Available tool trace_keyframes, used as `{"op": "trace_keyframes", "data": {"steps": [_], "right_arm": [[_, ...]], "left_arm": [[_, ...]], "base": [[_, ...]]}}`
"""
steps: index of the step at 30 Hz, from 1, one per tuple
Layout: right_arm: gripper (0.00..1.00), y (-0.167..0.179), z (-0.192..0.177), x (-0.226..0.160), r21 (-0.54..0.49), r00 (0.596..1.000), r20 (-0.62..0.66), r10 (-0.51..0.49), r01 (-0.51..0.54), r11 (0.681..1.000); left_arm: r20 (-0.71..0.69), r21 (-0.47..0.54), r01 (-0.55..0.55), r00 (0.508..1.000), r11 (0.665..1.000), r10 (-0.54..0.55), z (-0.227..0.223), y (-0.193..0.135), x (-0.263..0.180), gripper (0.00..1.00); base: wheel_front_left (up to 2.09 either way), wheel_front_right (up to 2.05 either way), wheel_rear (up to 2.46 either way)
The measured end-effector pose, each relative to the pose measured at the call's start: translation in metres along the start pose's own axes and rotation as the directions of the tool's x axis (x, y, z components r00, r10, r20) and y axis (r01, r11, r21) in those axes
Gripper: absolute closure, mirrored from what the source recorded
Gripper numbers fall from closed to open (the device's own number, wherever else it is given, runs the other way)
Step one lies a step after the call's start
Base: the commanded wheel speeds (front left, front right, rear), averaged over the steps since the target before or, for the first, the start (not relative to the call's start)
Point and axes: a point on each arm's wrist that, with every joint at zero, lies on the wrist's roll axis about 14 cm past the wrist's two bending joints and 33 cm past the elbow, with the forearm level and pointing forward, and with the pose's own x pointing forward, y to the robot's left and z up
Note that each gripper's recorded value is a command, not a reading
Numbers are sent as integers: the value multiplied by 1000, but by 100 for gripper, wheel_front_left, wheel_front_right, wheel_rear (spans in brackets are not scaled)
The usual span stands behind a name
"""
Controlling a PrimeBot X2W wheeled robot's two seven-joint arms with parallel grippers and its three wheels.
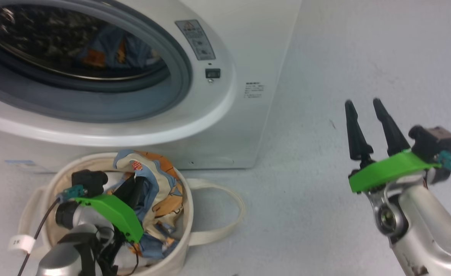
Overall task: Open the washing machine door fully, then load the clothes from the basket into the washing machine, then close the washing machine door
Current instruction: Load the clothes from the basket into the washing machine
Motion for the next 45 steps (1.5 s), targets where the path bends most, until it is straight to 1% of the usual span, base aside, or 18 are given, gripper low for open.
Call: {"op": "trace_keyframes", "data": {"steps": [5,10,12,13,18,28,33,36,41,45], "right_arm": [[0,11,3,-17,21,1000,-1,12,-12,1000],[0,22,9,-24,31,999,14,29,-30,999],[0,25,10,-27,38,999,17,31,-31,999],[0,26,10,-31,41,999,17,30,-31,999],[0,28,11,-43,49,1000,18,25,-26,998],[0,33,20,-59,61,999,43,25,-27,998],[0,32,20,-59,55,999,43,27,-29,998],[0,29,18,-60,49,999,33,22,-24,998],[0,17,11,-64,33,1000,5,5,-5,999],[0,8,4,-66,29,1000,-16,-17,17,999]], "left_arm": [[119,10,-8,993,1000,7,30,-3,-27,100],[222,24,-8,975,1000,2,55,-9,-49,100],[267,25,-3,964,1000,-4,67,-12,-55,100],[315,23,2,949,1000,-9,80,-16,-62,100],[410,20,5,912,1000,-13,109,-21,-78,100],[530,13,-13,848,1000,5,154,-23,-103,100],[578,9,-25,816,1000,15,193,-21,-103,100],[559,1,-43,828,999,35,200,-14,-95,100],[473,-52,-108,873,993,120,183,12,-73,100],[440,-77,-140,883,987,160,181,27,-60,100]], "base": [[0,0,0],[0,0,0],[0,0,0],[0,0,0],[0,0,0],[0,0,0],[0,0,0],[0,0,0],[0,0,0],[0,0,0]]}}
